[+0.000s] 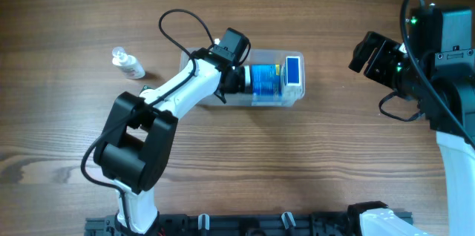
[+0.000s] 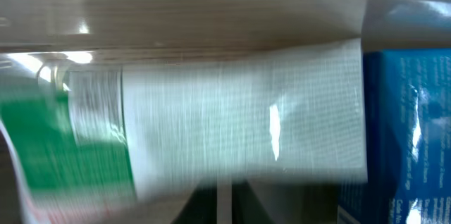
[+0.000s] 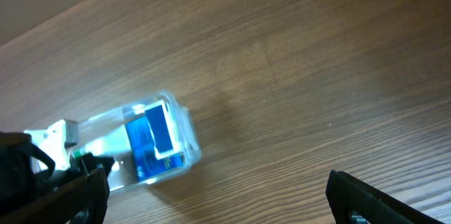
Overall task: Pack container
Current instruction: 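Carry the Panadol box over and lower it into the container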
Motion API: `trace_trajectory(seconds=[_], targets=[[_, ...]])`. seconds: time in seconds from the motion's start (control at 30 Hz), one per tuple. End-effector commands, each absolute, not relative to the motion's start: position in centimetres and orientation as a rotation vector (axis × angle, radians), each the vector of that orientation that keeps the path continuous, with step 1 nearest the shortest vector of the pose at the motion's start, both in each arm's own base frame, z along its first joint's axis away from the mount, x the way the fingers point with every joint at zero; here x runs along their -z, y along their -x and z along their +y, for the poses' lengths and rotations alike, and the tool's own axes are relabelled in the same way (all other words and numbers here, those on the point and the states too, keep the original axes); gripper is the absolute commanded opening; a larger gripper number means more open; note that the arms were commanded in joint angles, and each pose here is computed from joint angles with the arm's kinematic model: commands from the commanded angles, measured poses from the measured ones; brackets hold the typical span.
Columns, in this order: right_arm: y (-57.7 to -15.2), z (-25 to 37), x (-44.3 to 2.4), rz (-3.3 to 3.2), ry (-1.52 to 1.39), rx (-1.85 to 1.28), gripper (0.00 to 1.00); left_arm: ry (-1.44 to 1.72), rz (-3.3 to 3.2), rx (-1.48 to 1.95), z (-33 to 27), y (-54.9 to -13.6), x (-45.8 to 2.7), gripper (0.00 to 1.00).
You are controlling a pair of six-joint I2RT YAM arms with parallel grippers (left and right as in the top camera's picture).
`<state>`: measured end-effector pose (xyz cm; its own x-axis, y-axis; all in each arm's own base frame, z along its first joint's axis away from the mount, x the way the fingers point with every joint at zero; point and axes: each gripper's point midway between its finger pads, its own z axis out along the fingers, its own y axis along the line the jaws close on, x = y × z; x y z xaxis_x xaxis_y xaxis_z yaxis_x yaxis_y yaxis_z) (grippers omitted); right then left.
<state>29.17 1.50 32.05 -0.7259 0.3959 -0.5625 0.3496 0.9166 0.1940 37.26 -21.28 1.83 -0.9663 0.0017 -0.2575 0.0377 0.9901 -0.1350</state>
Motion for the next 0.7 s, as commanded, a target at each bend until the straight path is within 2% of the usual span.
trace_trajectory(seconds=[0.0,0.13,0.27,0.47,0.57,0.67], targets=[[-29.3,1.4,-32.4,2.437,-0.549,-0.102,1.00,0.003,2.920,0.185,-20.5,-37.1,0.2,0.07],[-29.3,1.4,-32.4,2.437,-0.549,-0.102,1.00,-0.050,2.875,0.209,-21.0,-38.1,-0.5,0.08],[-29.3,1.4,-32.4,2.437,-0.549,-0.102,1.00,-0.056,2.897,0.242,-21.2,-37.3,-2.0,0.08],[-29.3,1.4,-32.4,2.437,-0.549,-0.102,1.00,-0.059,2.787,0.306,-21.4,-37.8,-7.2,0.21],[-29.3,1.4,-32.4,2.437,-0.549,-0.102,1.00,-0.041,2.707,0.277,-20.9,-38.7,-9.3,0.20],[-29.3,1.4,-32.4,2.437,-0.549,-0.102,1.00,-0.033,2.698,0.248,-20.7,-39.1,-9.1,0.19]])
